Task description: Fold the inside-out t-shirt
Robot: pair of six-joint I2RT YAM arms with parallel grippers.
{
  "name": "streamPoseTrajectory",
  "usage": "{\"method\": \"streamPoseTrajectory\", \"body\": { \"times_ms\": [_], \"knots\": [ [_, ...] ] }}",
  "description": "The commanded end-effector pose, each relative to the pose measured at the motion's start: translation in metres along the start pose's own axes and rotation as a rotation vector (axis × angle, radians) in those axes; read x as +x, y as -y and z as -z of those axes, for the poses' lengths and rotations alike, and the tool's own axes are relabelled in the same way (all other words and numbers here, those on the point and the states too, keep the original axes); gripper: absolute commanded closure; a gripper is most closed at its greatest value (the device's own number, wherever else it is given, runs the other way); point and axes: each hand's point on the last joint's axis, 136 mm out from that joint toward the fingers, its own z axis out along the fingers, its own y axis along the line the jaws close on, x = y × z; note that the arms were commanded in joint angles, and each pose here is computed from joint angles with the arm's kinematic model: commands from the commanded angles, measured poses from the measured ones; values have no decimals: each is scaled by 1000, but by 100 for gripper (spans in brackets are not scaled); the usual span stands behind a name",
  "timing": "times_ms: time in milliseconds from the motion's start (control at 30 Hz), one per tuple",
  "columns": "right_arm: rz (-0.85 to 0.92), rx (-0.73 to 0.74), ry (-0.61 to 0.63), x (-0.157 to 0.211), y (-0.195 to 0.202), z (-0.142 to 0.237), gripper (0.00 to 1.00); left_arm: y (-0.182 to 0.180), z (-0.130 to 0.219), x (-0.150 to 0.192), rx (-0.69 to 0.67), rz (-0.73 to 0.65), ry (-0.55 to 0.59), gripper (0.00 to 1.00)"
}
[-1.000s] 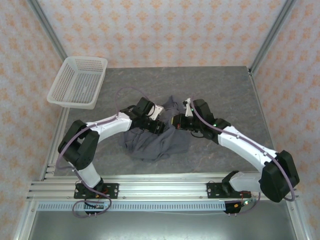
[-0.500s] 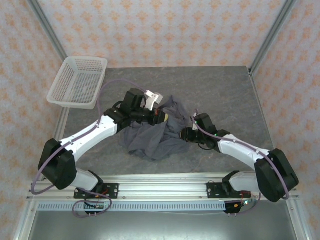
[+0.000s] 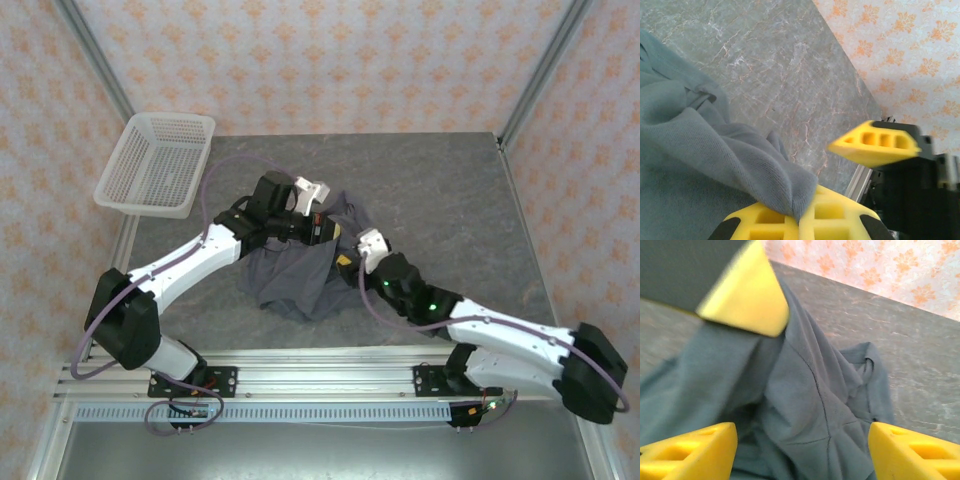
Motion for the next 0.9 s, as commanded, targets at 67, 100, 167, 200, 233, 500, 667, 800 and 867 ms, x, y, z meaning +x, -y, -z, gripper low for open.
{"method": "streamPoseTrajectory", "body": {
  "times_ms": [67, 100, 167, 200, 233, 500, 667, 800, 867],
  "knots": [
    [40, 59, -18, -3, 20, -30, 45, 20, 12, -9, 55, -33, 10, 100],
    [32, 28, -42, 0, 15, -37, 50, 22, 13, -8, 62, -43, 2, 100],
    [18, -26, -59, -4, 5, -44, 64, 24, 14, -4, 72, -61, -19, 100],
    [-1, -67, -63, -8, -3, -46, 70, 24, 15, -2, 72, -70, -34, 100],
    [-20, -120, -60, -12, -10, -44, 79, 23, 17, -1, 62, -82, -39, 100],
    [-277, -945, -93, -80, -98, 59, 100, -74, 57, -22, -281, -79, 52, 100],
    [-297, -1059, -3, -119, -101, 87, 100, -102, 47, -33, -349, -101, 74, 96],
    [-321, -944, 44, -129, -76, 71, 100, -125, 49, -37, -424, -73, 144, 56],
    [-355, -895, 77, -131, -63, 64, 100, -134, 61, -36, -485, -53, 162, 46]
  ]
}}
